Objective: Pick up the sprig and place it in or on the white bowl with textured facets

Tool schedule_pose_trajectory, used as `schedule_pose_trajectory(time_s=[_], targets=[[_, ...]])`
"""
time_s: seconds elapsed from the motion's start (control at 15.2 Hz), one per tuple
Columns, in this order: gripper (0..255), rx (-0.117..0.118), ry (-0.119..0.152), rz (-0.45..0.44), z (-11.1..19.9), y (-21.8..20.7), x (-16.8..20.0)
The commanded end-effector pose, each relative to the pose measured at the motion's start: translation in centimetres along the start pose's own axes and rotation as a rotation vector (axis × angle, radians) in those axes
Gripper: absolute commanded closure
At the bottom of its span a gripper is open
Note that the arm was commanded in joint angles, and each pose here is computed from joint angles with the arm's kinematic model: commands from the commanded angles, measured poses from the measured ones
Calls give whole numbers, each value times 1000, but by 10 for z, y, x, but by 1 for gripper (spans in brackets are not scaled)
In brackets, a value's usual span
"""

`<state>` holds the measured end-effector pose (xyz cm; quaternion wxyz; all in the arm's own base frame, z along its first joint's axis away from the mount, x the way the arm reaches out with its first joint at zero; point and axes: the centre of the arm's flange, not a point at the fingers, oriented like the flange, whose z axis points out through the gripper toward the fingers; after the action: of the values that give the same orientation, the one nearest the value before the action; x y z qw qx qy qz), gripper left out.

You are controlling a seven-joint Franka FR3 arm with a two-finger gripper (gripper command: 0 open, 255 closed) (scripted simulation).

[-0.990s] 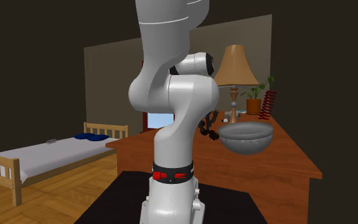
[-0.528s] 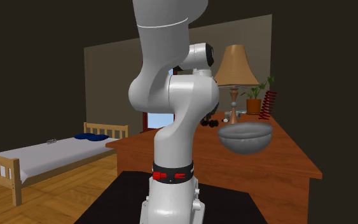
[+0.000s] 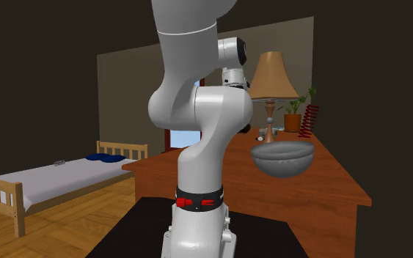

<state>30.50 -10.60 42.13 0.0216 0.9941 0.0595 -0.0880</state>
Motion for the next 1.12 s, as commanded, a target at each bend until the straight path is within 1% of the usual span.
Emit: schedule_pose_trajectory(time_s=[0.0, 0.46, 1.06], targets=[[255, 0, 0, 0, -10, 0, -3], [255, 0, 0, 0, -44, 1, -9], [255, 0, 0, 0, -22, 75, -100]])
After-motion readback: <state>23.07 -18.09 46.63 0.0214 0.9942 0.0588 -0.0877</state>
